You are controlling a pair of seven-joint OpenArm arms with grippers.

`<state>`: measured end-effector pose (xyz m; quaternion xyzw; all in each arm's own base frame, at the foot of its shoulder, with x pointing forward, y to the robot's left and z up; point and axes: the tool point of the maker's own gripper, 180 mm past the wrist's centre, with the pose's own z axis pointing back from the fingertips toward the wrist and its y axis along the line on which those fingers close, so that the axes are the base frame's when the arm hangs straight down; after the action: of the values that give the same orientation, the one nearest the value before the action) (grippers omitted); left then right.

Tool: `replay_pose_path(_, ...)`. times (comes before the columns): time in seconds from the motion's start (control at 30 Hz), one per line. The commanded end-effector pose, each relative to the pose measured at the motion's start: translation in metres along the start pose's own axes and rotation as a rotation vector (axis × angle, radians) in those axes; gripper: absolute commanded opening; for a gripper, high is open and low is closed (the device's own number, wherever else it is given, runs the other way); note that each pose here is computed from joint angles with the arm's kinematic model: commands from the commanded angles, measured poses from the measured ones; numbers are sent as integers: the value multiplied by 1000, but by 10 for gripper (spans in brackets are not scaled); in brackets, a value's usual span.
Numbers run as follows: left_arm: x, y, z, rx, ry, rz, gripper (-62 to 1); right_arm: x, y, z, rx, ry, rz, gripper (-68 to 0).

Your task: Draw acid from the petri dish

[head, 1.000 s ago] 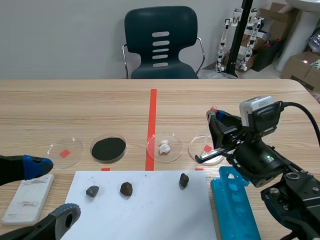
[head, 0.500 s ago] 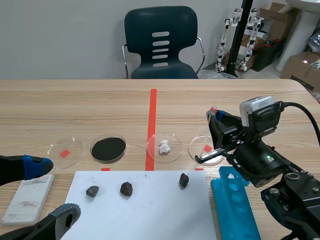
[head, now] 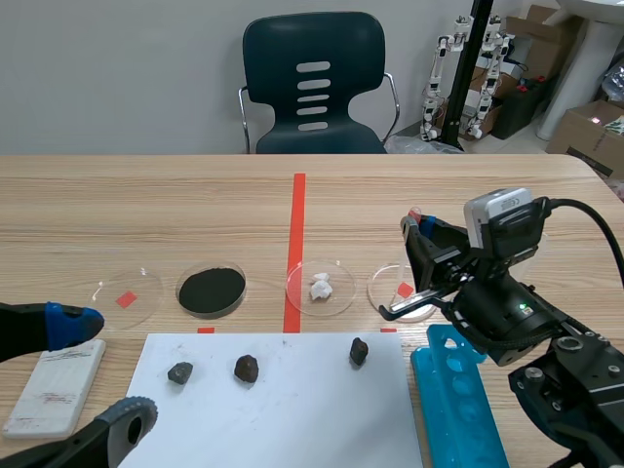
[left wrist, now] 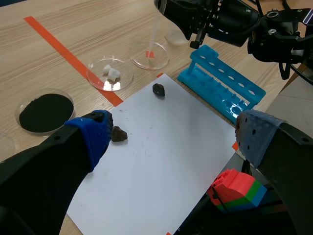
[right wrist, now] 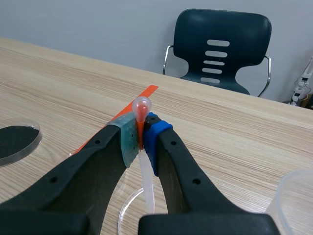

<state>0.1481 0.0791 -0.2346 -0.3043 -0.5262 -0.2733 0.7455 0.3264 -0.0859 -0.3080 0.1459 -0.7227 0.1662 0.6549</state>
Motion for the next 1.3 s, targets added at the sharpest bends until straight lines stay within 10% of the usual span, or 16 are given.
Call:
replay_pose_path(0.0,9,-1,-1,-2,-35,2,-84,9,-5,-5,-5,-25,13,-646)
replay_pose_path(1.27,9,-1,-1,-2,-35,2,-84,11,-1,-5,17,-41,51,-622)
